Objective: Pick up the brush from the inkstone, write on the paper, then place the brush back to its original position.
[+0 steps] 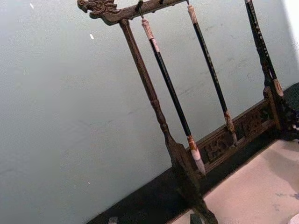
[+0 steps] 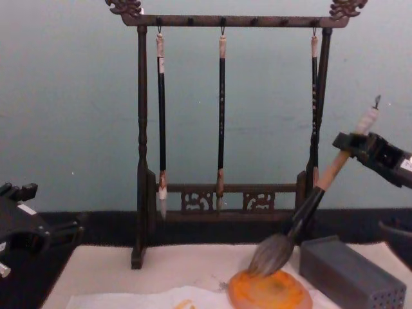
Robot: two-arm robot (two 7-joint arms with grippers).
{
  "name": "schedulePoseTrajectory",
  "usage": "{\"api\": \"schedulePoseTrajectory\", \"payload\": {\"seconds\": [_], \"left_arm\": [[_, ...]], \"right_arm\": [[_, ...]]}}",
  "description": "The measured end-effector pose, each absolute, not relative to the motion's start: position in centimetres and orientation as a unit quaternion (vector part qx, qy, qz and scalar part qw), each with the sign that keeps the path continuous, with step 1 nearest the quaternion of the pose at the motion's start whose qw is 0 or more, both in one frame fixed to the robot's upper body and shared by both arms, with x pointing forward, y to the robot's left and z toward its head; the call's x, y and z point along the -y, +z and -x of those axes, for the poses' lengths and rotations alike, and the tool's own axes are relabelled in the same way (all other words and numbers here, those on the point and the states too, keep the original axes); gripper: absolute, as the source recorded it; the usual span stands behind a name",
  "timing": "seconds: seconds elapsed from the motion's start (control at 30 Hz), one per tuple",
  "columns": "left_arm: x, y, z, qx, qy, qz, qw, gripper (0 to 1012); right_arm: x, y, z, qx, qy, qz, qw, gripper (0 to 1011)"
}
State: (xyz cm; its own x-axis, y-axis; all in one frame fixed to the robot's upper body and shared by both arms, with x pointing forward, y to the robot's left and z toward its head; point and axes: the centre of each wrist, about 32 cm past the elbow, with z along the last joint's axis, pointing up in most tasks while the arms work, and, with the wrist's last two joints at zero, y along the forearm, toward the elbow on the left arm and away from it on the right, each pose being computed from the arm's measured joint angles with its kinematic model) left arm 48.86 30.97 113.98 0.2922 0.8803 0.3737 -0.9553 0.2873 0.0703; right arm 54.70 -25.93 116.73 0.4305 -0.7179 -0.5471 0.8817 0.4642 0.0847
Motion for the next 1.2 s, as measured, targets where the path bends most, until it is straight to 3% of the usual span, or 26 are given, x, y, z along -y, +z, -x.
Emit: {"api": "schedulePoseTrajectory", "payload": {"seconds": [1.2], "left_arm": [[-31.0,114.0,-48.9,0.132,0.580,-0.142,0.791,1001]], "right_arm": [[25.6,114.7,-54.3,-0.329,-0.500,-0.210,0.774,176]]}}
